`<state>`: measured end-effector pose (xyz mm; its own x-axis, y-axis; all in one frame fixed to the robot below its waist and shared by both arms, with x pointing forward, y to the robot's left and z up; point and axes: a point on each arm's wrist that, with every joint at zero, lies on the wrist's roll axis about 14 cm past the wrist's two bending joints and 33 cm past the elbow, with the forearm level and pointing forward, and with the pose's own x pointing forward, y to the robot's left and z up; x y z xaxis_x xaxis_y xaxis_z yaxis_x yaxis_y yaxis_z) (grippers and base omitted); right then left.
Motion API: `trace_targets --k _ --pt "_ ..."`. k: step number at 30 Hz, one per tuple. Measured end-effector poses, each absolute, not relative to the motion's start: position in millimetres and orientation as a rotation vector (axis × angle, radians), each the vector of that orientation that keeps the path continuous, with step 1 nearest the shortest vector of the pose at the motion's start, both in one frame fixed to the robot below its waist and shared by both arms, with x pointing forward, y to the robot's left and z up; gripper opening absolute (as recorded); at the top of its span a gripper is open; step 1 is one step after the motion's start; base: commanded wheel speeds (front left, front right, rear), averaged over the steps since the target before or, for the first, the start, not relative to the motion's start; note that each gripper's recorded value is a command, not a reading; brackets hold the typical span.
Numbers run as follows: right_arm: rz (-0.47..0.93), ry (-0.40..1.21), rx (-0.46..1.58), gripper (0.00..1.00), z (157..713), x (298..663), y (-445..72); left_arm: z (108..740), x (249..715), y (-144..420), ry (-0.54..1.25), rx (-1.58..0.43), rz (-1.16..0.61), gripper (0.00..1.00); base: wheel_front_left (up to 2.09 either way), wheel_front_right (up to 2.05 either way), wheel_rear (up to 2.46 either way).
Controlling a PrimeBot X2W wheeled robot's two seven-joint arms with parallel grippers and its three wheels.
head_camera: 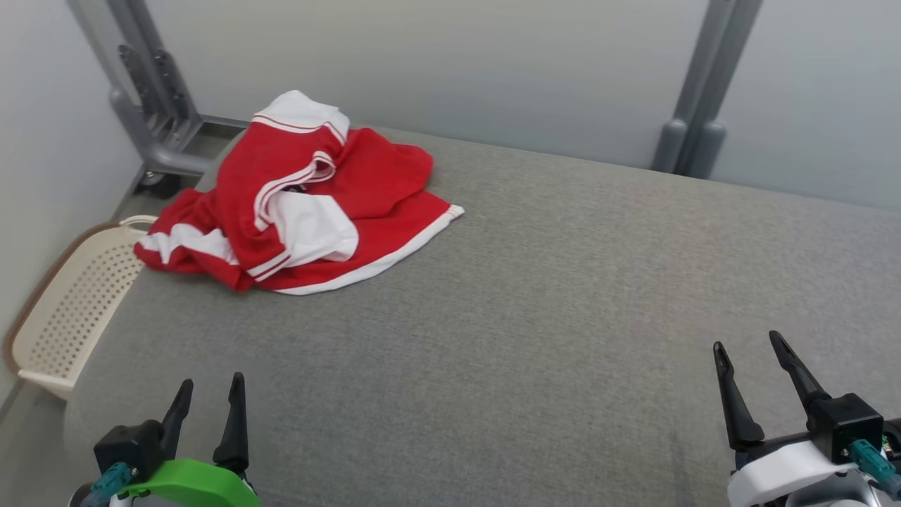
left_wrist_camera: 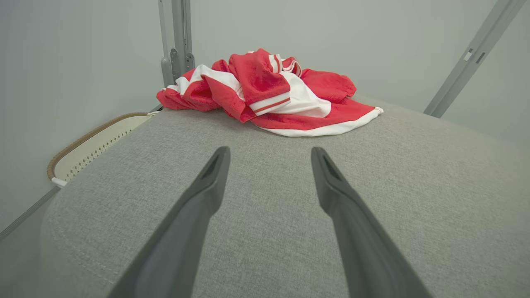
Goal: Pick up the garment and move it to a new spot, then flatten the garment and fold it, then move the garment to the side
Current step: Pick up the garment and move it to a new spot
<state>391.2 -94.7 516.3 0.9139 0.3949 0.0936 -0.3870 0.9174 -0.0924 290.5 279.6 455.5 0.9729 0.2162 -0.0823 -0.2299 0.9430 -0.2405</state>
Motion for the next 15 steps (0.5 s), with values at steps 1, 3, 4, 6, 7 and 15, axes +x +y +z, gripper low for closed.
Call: trace_targets --k 1,3,4,6,7,15 --pt "0.426 -0.113 -0.072 1.0 516.6 392.4 -86.4 455.1 284.0 285.3 0.053 -0.252 0.249 1.0 0.0 0.0 0.0" --pt "0.472 -0.116 -0.07 1.0 517.5 393.7 -69.8 455.0 271.4 296.0 0.046 -0.254 0.29 1.0 0.0 0.0 0.0" --pt "0.497 -0.118 -0.068 1.0 518.0 393.8 -60.6 454.4 264.7 300.8 0.045 -0.255 0.311 1.0 0.0 0.0 0.0" --pt "0.551 -0.126 -0.063 1.0 520.4 393.7 -40.6 452.4 249.4 313.0 0.041 -0.261 0.363 1.0 0.0 0.0 0.0" --pt "0.573 -0.134 -0.06 1.0 523.1 395.0 -31.8 451.2 242.3 318.1 0.041 -0.262 0.385 1.0 0.0 0.0 0.0" --pt "0.654 -0.138 -0.048 1.0 524.4 396.2 -0.4 454.2 220.4 335.2 0.016 -0.267 0.469 1.0 0.0 0.0 0.0"
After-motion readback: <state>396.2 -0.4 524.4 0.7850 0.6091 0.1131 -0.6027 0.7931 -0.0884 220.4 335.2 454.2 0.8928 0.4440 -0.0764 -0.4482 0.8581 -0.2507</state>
